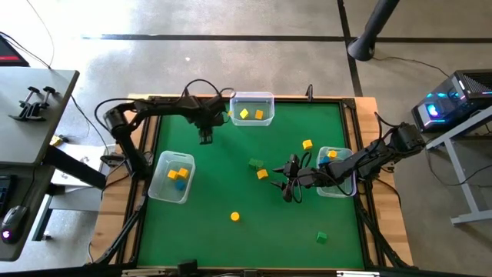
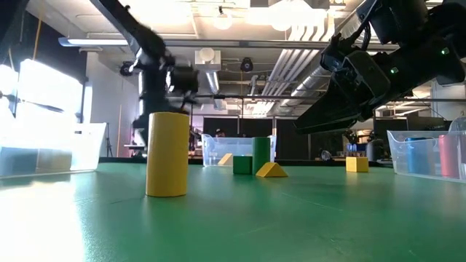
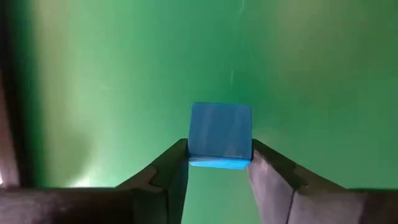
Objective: Sort blocks by size
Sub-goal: Put the blue triangle block into the top transparent bin
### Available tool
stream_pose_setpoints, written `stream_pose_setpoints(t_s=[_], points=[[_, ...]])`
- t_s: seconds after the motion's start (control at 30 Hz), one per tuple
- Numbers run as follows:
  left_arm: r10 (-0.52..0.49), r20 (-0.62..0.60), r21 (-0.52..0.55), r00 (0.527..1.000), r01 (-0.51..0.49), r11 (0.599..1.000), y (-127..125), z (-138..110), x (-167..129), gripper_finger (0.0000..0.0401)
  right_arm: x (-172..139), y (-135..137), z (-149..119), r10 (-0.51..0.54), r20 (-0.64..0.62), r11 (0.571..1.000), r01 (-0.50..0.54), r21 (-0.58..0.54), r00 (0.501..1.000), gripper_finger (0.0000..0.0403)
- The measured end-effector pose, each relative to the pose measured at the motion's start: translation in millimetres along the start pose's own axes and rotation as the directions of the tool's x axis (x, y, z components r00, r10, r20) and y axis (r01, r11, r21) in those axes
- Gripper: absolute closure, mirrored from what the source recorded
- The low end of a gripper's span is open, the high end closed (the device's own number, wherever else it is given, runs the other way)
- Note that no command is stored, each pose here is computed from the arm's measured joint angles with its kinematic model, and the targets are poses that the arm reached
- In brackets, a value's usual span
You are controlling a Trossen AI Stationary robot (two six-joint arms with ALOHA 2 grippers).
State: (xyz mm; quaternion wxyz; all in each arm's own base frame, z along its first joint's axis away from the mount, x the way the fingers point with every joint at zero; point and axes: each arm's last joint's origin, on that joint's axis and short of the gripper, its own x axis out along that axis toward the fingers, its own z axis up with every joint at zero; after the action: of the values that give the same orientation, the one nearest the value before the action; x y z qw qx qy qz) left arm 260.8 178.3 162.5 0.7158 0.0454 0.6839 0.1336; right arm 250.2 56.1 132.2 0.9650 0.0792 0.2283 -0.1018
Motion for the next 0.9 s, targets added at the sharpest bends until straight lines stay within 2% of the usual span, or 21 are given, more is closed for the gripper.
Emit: stream_pose_setpoints(t_s=[0.13, 0.23, 0.4, 0.5, 0.6, 0.9], points=[[0.058, 0.109, -0.006, 0.992, -0.058, 0.998, 2.3, 21.4, -34.7, 0.0290, 0.0, 0.0, 0.1, 0.000, 0.001, 1.000, 0.000, -0.001, 1.000, 0.0176], [0.103, 0.228, -0.005, 0.968, -0.105, 0.994, 3.9, 44.0, -68.8, 0.0291, 0.1, -0.1, 0.1, -0.001, 0.001, 1.000, 0.001, -0.002, 1.000, 0.0176], [0.120, 0.409, 0.030, 0.905, -0.145, 0.989, 8.6, 78.7, -106.8, 0.0290, 0.1, -0.1, 0.1, -0.001, 0.001, 1.000, 0.001, 0.000, 1.000, 0.0176], [0.099, 0.537, 0.018, 0.838, -0.129, 0.992, 19.6, 97.9, -115.9, 0.0290, 0.1, -0.1, 0.1, -0.001, 0.001, 1.000, 0.001, 0.002, 1.000, 0.0176], [0.056, 0.578, 0.022, 0.814, -0.084, 0.996, 30.4, 112.4, -101.9, 0.0290, 0.0, 0.1, 0.1, 0.001, 0.000, 1.000, -0.001, 0.005, 1.000, 0.0176], [0.010, 0.438, -0.039, 0.899, 0.008, 0.999, 51.6, 132.2, -25.1, 0.0290, 0.0, 0.1, -0.4, 0.003, -0.005, 1.000, -0.003, 0.007, 1.000, 0.0176]])
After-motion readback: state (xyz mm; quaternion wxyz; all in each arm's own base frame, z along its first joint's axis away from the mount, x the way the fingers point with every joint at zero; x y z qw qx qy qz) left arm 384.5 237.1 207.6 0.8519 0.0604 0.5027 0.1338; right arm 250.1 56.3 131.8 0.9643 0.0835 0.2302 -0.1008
